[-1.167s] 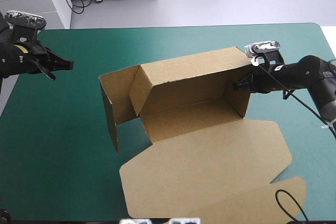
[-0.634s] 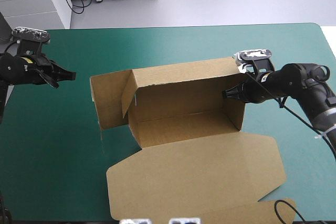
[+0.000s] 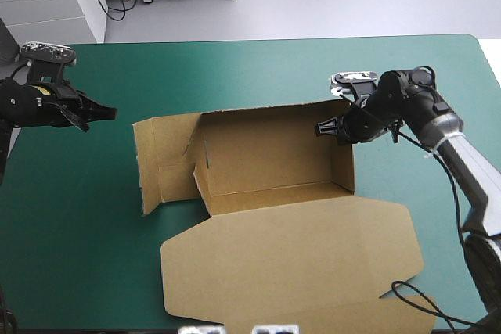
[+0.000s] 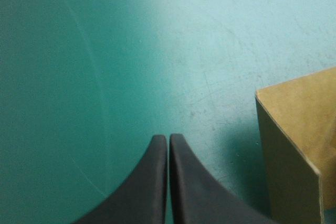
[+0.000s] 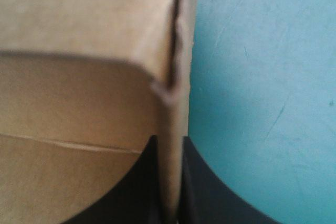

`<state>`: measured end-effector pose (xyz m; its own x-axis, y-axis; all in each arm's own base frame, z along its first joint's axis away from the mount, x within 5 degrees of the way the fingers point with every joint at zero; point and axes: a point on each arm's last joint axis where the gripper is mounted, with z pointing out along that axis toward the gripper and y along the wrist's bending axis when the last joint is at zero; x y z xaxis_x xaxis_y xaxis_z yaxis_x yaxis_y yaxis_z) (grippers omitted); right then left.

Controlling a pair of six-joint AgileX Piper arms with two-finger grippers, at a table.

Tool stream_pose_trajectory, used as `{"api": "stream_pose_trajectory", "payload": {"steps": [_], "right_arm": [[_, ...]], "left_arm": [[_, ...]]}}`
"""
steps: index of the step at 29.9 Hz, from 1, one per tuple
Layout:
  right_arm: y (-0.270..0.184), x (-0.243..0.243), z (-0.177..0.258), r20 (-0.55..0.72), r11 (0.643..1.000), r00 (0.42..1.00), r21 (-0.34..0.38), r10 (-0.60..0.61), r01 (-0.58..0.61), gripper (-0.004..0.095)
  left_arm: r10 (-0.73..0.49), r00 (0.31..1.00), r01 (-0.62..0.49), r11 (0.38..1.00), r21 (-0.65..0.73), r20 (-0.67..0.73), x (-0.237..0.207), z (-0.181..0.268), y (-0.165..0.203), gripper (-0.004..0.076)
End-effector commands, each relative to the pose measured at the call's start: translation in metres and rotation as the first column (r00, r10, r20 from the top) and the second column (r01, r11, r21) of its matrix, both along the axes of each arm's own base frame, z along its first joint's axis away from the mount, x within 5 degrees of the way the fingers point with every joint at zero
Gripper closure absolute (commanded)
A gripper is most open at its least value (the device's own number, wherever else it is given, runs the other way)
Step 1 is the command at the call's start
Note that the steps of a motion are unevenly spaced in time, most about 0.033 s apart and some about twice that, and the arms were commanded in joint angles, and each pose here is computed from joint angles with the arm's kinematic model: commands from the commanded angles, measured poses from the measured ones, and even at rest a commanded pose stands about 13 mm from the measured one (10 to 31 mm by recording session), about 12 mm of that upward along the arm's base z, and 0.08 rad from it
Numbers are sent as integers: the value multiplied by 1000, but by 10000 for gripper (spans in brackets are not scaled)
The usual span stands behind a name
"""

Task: Fold the box

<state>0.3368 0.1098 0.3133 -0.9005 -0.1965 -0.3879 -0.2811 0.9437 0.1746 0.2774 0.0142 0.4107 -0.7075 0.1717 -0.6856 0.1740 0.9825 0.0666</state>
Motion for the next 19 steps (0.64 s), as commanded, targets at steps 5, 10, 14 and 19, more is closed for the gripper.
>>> {"api": "stream_pose_trajectory", "payload": {"steps": [5,10,14,19], "right_arm": [[10,36,8,113,1000,994,16,2,-4,826],[12,47,-2,109,1000,994,-6,3,-2,643],[11,49,1,132,1000,991,-13,3,-1,535],[8,49,32,167,999,986,-52,21,-12,525]], "left_arm": [[-8,997,11,999,-40,75,-10,19,-5,729],[-9,997,13,999,-44,76,-10,19,-5,729],[-17,998,19,999,-49,52,-12,18,-6,730],[-22,999,23,998,-51,29,-13,16,-6,731]]}}
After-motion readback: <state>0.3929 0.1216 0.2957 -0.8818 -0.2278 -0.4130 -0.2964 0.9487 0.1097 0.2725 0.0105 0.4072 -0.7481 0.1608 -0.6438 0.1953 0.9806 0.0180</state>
